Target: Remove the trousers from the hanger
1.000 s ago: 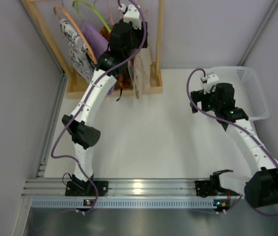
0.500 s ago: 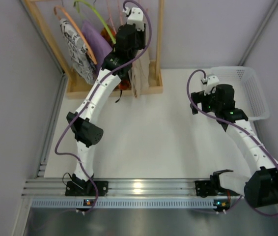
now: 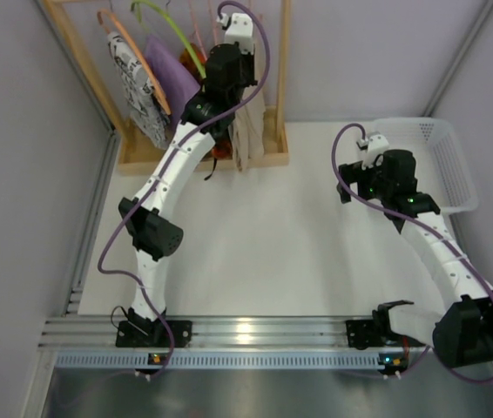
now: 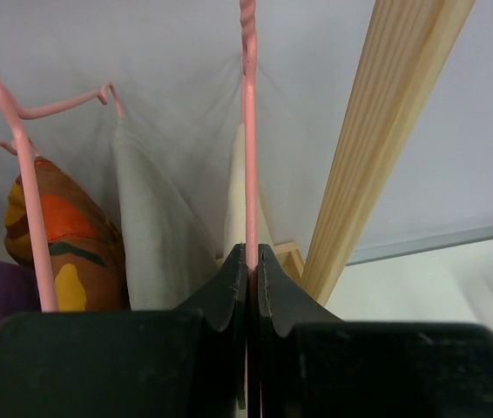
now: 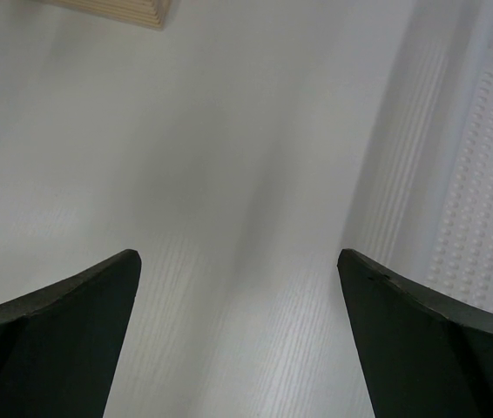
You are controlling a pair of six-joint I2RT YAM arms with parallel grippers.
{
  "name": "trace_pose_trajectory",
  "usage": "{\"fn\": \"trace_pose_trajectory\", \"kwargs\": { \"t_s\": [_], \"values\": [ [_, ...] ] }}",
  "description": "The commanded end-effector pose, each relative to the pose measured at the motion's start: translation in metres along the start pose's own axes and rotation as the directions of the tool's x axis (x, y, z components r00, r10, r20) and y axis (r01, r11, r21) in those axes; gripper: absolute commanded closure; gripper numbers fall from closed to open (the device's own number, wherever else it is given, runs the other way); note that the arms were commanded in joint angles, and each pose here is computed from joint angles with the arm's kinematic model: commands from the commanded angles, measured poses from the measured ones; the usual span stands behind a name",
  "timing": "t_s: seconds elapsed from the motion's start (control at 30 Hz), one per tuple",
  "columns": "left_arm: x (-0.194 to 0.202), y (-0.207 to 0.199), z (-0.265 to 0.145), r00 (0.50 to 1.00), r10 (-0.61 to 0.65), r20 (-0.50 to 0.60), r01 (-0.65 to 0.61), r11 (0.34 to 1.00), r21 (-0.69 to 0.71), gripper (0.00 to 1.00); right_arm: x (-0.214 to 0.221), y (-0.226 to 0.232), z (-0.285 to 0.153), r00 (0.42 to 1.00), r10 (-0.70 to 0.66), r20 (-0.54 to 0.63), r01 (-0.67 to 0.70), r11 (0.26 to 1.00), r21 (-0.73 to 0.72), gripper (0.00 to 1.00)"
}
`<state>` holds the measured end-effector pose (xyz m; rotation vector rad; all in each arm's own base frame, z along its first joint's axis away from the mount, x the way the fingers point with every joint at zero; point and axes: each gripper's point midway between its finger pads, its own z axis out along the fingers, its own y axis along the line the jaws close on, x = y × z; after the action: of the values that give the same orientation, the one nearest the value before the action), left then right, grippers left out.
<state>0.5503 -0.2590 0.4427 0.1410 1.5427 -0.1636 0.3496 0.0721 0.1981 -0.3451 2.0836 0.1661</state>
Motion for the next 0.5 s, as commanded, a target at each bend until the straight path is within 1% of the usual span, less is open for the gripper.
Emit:
{"fn": "trace_pose_trajectory", "kwargs": {
  "t_s": [0.0, 0.07, 0.2, 0.47],
  "values": [
    [-0.09, 0.006, -0.017, 0.966, -0.073, 0.248, 0.071, 0.997, 0.019, 1.0, -0.016, -0.003, -0.004, 0.998, 0.005, 0.065, -0.005, 1.0, 0.003, 0.01],
    [-0.107, 0.01, -0.025, 0.956, -0.073, 0.286, 0.073, 0.997, 0.011, 1.0, -0.015, -0.003, -0.003, 0.998, 0.007, 0.064, -0.007, 1.0, 0.002, 0.01],
    [-0.124, 0.016, -0.035, 0.945, -0.066, 0.321, 0.071, 0.997, -0.004, 1.0, -0.014, -0.002, -0.001, 0.998, 0.009, 0.062, -0.009, 1.0, -0.001, 0.01],
    [-0.15, 0.027, -0.044, 0.915, -0.081, 0.395, 0.106, 0.993, -0.042, 1.0, -0.015, -0.002, 0.0, 0.998, 0.017, 0.06, -0.017, 1.0, -0.007, 0.01]
  ]
}}
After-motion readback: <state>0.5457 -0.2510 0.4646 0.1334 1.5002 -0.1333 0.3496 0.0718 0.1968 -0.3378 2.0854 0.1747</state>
